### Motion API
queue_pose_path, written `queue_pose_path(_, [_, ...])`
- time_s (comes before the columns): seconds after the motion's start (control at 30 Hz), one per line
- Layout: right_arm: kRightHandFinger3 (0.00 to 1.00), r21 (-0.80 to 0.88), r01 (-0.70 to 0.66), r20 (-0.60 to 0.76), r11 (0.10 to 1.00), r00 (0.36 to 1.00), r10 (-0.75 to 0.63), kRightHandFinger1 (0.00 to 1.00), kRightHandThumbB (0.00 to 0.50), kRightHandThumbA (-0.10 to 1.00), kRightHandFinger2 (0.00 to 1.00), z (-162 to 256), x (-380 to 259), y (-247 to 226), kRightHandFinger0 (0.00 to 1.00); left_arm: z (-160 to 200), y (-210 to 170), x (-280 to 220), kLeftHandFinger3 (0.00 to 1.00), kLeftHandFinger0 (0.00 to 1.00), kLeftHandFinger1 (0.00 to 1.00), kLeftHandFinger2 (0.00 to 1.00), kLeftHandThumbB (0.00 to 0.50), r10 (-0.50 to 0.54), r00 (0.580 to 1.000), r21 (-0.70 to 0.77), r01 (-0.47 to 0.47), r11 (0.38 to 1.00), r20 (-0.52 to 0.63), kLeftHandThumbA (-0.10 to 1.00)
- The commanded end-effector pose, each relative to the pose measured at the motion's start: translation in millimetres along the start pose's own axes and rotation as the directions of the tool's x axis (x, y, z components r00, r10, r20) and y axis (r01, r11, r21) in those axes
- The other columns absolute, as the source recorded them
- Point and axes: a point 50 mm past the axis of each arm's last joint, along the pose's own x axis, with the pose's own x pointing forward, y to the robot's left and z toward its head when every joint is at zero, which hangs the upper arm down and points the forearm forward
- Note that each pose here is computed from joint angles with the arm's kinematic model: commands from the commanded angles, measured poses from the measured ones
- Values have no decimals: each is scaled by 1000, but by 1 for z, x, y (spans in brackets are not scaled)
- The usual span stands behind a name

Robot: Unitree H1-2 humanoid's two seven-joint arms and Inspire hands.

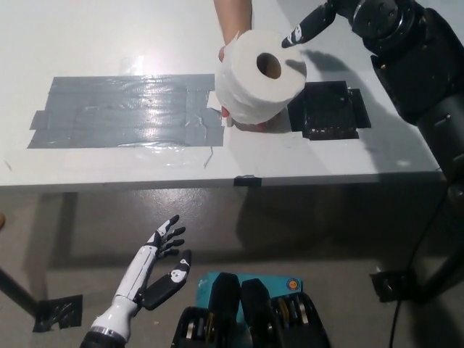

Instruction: A person hands over a roll of toilet paper to the robot , and the robot inserts its right thumb into the hole in the centre to grab the roll, and then places it on the balck area on the desk.

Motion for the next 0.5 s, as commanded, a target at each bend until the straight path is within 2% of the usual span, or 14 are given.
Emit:
queue_pose_path(0.0, [1000,12,48,94,999,994,-49,1000,338,1000,1000,28,1,-17,1000,11,7,6,985,825,845,890,4,2,999,18,-3,1000,47,515])
queue_pose_path(0.2, [1000,-13,43,70,999,997,-42,1000,366,1000,1000,25,7,-5,1000,13,7,8,982,813,833,880,0,0,998,30,-1,1000,58,539])
queue_pose_path(0.47, [1000,0,21,48,1000,999,-21,1000,362,1000,1000,18,12,10,1000,12,8,6,991,823,839,884,0,-3,998,29,1,1000,67,534])
